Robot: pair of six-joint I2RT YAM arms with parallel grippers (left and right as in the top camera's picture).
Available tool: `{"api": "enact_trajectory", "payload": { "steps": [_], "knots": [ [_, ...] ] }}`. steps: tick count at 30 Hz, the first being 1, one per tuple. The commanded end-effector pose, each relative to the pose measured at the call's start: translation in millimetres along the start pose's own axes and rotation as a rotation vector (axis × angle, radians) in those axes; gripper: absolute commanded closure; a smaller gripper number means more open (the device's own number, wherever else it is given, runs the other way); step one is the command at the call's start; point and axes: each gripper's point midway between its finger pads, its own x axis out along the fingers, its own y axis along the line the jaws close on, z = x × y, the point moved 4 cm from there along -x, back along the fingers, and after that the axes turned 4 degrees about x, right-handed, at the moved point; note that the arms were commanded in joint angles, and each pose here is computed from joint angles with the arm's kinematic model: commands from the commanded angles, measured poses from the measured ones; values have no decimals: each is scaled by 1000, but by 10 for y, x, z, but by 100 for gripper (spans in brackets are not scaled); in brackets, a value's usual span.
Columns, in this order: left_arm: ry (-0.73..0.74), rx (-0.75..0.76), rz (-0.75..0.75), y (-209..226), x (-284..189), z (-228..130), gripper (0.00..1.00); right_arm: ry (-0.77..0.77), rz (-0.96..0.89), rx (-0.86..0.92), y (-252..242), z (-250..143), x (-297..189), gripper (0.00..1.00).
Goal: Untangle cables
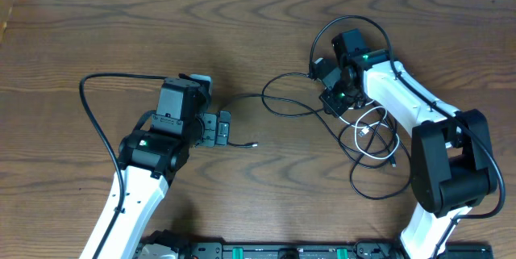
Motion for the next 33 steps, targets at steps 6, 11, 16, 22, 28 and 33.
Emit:
{"api": "enact_trajectory", "payload": {
  "steps": [6,11,16,22,28,33],
  "knots": [
    [1,-18,20,39,3,6,1,-191,1,-40,146,249,-694,99],
    [1,-18,20,39,3,6,1,-361,48,-82,366,314,-1286,99],
    [1,-18,20,39,3,6,1,-544,36,-118,542,302,-1920,99],
    [1,-18,20,39,3,6,0,-793,-13,-91,656,324,-2621,99],
    [1,-18,20,39,3,6,1,-1022,-91,-115,709,349,-3210,99],
    [1,-18,20,39,3,6,1,-1157,-128,-54,635,319,-3565,99]
  ]
}}
